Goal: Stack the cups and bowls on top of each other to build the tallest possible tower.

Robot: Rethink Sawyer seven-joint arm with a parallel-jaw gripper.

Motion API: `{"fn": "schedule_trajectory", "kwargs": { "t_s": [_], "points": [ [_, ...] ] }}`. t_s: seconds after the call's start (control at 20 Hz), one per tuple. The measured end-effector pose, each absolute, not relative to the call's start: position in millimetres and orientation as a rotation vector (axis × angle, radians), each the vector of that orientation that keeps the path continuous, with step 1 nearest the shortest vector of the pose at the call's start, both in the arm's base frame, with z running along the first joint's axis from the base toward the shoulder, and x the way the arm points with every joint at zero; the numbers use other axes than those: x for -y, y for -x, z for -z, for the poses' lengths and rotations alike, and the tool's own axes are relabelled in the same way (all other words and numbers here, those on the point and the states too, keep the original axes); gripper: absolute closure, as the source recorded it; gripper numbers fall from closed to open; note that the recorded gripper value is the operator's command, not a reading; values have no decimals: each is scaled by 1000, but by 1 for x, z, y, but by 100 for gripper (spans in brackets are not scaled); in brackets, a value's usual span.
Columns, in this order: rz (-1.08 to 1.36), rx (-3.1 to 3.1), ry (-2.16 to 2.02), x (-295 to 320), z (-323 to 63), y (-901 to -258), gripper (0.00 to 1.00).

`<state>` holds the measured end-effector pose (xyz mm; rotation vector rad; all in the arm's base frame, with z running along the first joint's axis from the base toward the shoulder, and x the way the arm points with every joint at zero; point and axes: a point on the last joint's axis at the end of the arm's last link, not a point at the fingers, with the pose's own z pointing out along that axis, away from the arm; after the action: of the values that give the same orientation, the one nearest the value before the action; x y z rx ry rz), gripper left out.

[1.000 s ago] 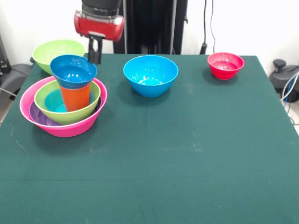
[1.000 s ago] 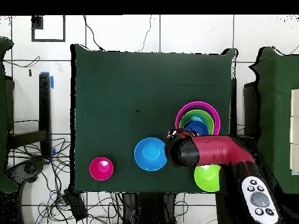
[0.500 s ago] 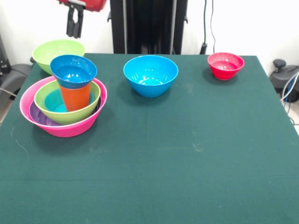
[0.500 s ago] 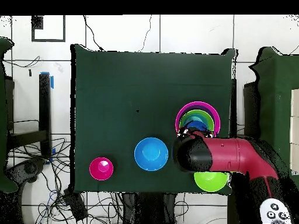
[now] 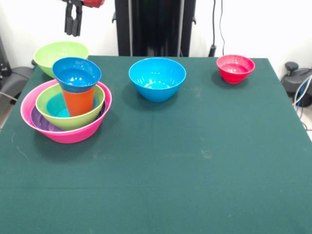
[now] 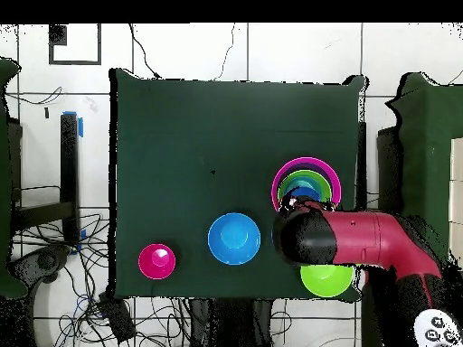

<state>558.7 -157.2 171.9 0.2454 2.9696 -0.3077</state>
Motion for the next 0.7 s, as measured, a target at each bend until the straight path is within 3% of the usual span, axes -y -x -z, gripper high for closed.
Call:
{"fn": "schedule_trajectory", "kwargs": {
  "t_s": [0.7],
  "points": [
    [235, -3038, -248, 155, -136, -549, 100]
  ]
}}
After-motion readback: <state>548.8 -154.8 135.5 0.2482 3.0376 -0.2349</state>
